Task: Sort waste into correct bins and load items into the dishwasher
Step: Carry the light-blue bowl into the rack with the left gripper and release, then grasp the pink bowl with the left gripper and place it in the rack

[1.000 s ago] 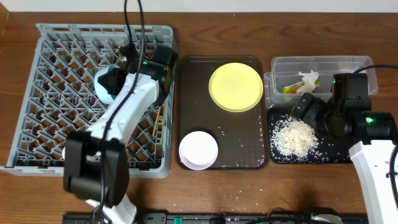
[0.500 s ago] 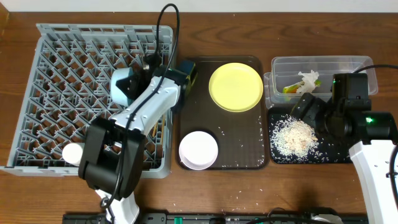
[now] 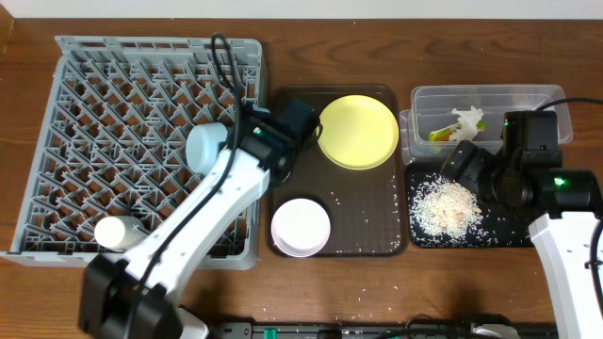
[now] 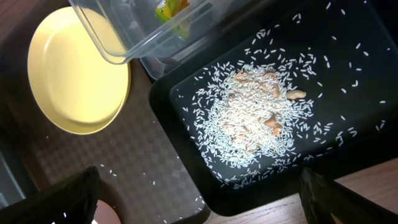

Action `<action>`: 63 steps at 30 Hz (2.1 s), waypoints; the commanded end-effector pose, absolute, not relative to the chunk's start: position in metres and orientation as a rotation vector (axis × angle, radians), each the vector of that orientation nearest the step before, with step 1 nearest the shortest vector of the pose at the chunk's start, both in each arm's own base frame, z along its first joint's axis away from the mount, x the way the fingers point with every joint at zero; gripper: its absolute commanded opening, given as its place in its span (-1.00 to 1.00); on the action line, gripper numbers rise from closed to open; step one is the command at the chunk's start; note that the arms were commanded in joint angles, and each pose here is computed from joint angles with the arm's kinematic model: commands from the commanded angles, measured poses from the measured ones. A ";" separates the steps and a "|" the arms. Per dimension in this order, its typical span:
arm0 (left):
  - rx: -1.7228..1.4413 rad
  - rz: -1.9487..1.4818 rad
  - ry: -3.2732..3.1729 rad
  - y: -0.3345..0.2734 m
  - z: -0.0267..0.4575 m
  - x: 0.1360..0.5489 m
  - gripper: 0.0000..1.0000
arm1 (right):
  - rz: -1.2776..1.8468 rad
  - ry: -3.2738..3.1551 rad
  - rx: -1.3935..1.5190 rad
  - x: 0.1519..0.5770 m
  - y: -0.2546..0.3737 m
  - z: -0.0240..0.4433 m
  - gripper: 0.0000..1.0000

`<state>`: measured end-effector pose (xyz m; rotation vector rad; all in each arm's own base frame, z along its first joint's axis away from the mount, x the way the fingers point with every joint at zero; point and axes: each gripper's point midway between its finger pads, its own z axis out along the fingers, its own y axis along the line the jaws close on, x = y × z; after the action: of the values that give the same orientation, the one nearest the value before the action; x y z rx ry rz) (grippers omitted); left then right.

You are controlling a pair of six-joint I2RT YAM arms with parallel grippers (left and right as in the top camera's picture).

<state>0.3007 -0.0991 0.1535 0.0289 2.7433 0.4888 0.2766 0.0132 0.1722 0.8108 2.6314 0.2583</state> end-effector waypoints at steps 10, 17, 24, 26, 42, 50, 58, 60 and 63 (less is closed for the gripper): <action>0.407 0.173 2.920 -0.179 0.110 0.247 0.04 | 0.259 2.612 0.839 0.275 0.010 0.175 0.98; 0.405 0.365 2.977 -0.158 0.049 0.241 0.04 | 0.259 2.612 0.839 0.275 0.010 0.175 0.98; 0.429 0.170 3.210 -0.181 0.008 0.207 -0.16 | 0.259 2.612 0.839 0.275 0.010 0.175 0.99; 0.424 0.006 3.236 -0.200 0.007 0.204 -0.31 | 0.259 2.612 0.839 0.275 0.010 0.175 0.99; 0.369 -0.407 3.113 -0.225 0.057 0.234 -0.85 | 0.259 2.612 0.839 0.275 0.010 0.175 0.99; -0.052 0.102 2.650 -0.078 0.174 0.303 -0.85 | 0.259 2.612 0.839 0.275 0.010 0.175 0.99; -0.430 1.067 2.057 0.068 0.279 0.301 -0.85 | 0.259 2.612 0.839 0.275 0.010 0.175 0.99; -0.449 1.182 2.021 0.080 0.280 0.302 -0.85 | 0.259 2.612 0.839 0.275 0.010 0.175 0.98; -0.424 1.366 2.036 0.096 0.266 0.309 -0.85 | 0.259 2.612 0.839 0.275 0.010 0.175 0.99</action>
<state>0.3102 0.0698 0.2522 -0.4180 2.1483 1.0531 0.2765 0.0132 0.1721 0.8114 2.6316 0.2583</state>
